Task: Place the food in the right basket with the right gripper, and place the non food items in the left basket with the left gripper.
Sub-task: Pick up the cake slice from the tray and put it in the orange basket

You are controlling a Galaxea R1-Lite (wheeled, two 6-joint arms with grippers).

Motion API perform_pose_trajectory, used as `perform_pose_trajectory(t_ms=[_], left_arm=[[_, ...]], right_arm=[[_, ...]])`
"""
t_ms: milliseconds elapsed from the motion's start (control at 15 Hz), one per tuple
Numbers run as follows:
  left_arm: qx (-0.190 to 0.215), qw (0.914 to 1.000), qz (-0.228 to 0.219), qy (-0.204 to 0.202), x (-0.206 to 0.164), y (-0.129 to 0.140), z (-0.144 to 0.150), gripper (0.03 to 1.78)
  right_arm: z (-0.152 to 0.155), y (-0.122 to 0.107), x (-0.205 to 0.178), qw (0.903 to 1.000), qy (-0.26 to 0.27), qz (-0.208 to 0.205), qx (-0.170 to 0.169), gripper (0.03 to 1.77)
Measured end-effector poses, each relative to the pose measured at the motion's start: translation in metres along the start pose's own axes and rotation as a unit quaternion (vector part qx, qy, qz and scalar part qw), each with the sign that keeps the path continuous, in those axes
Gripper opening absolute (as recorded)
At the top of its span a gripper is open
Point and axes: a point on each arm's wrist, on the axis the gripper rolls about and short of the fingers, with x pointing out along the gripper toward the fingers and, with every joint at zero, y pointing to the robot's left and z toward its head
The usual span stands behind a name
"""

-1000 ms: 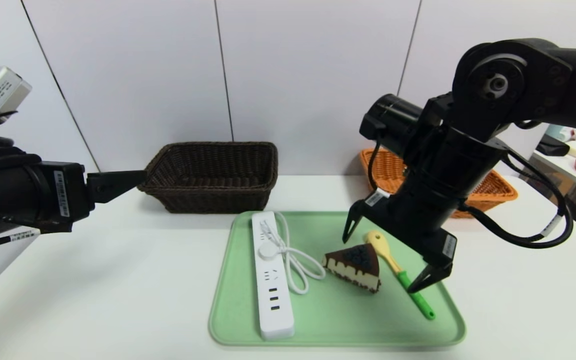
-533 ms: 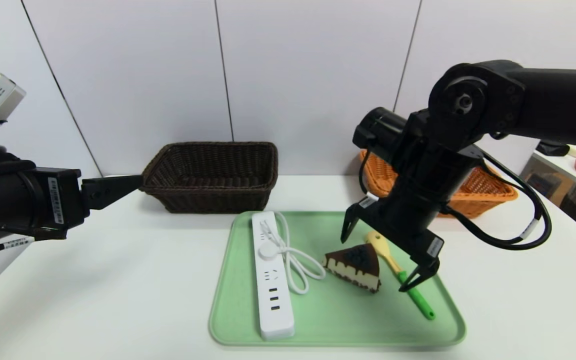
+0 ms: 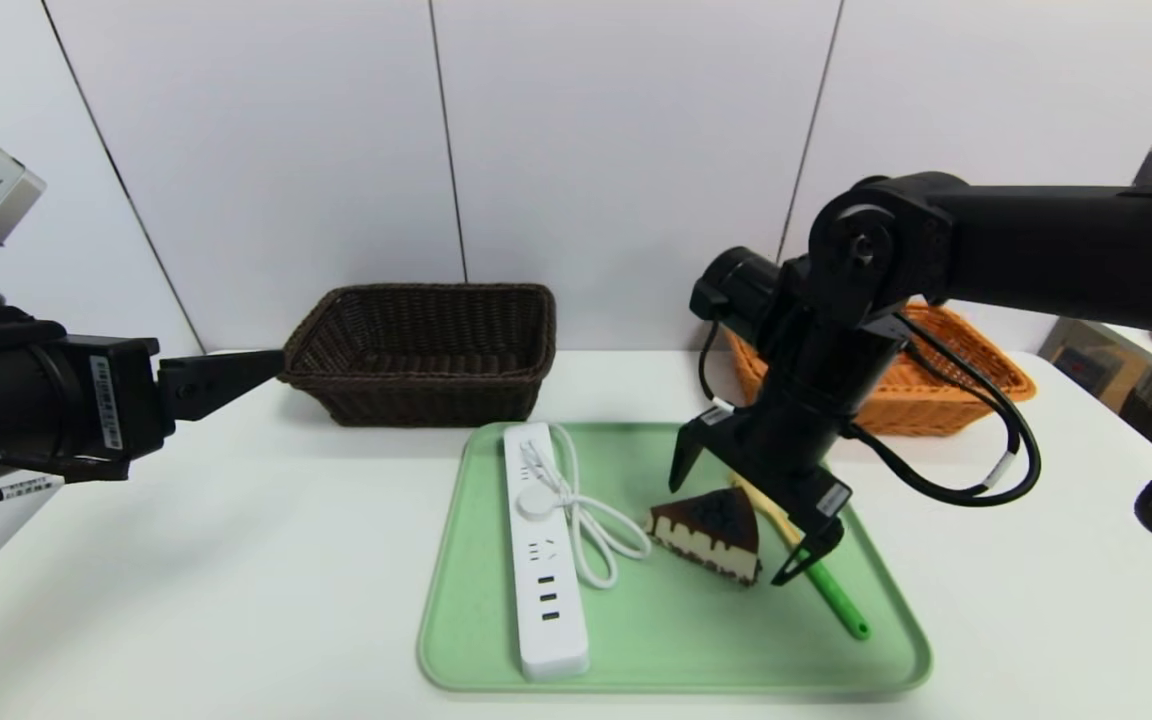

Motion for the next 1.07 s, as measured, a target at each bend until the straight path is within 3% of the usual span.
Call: perform_pose_trajectory(t_ms=[1067], left_arm=[[-0.001,1.0,0.0,-0.004,-0.003,0.0,0.001,1.69]], right_arm=[[0.014,0.006,0.02,0.9999,0.008,-0.011,0.009,1.71]])
